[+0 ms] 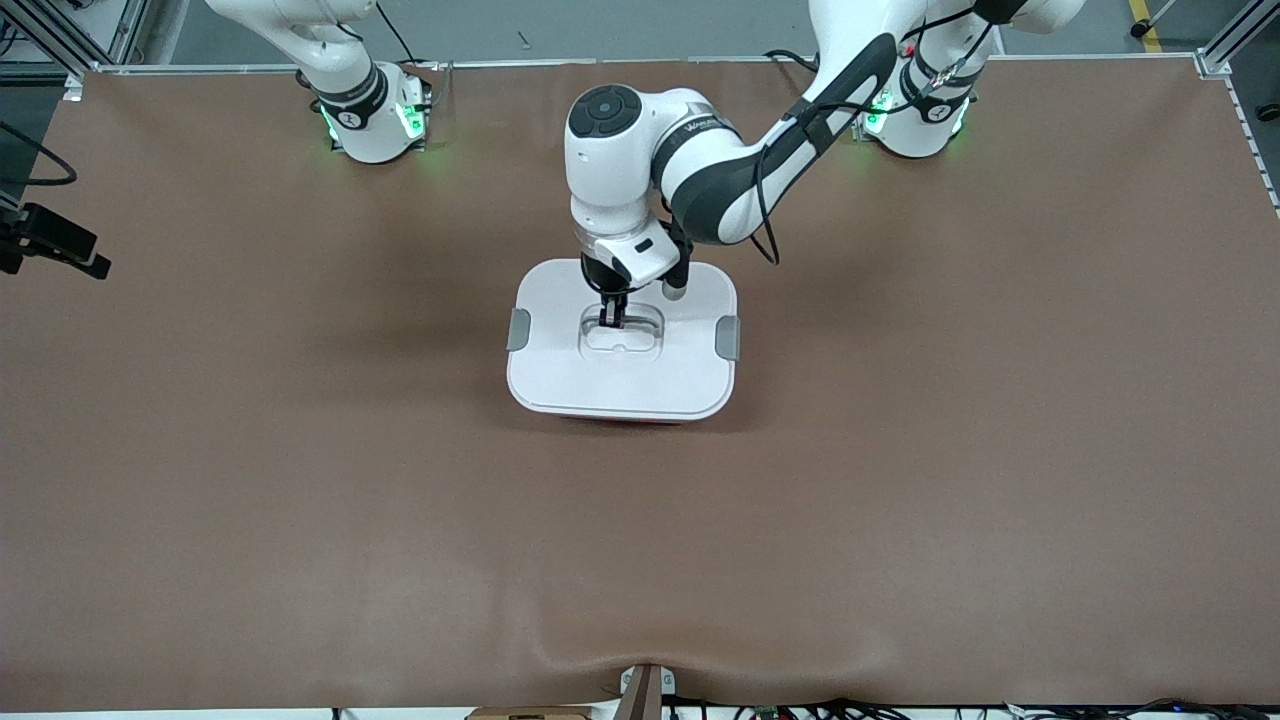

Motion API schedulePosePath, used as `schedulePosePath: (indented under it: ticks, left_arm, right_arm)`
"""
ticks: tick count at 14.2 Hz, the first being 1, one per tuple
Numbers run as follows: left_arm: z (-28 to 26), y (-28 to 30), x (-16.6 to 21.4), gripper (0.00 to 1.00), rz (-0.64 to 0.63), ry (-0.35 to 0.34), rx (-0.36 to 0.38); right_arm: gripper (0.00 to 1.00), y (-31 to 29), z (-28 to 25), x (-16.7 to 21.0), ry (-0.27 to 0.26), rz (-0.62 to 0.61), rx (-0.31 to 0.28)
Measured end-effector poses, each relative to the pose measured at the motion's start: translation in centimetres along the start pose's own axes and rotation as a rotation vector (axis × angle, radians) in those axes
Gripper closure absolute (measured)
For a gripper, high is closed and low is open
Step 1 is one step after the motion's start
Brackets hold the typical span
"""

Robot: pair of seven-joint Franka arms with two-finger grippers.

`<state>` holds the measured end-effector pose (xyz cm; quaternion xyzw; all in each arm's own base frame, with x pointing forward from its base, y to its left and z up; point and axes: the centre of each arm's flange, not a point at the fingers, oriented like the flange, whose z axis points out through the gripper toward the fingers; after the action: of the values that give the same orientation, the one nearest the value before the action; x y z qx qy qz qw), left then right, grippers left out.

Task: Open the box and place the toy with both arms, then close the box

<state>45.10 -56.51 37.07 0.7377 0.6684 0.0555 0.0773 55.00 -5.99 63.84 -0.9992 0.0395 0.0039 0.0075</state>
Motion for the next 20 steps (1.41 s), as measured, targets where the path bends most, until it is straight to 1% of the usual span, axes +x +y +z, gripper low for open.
schedulePosePath:
  ticks: [11,12,15,20]
  left_arm:
    - [0.0,-0.7,-0.7,0.93,0.007,-0.002,0.001]
    - [0.0,-0.7,-0.6,0.93,0.006,-0.002,0.001]
    - [0.0,-0.6,-0.6,0.93,0.004,-0.001,0.001]
    - [0.1,-0.3,-0.3,0.93,-0.002,0.002,0.000]
  right_arm:
    - [0.00,-0.1,-0.1,0.0,0.002,-0.004,0.002]
    - [0.00,-0.3,0.0,0.0,0.001,-0.006,0.006]
    - [0.00,-0.9,0.0,-0.1,-0.006,-0.010,0.046]
    - [0.00,-1.3,0.1,-0.4,-0.027,-0.013,0.048]
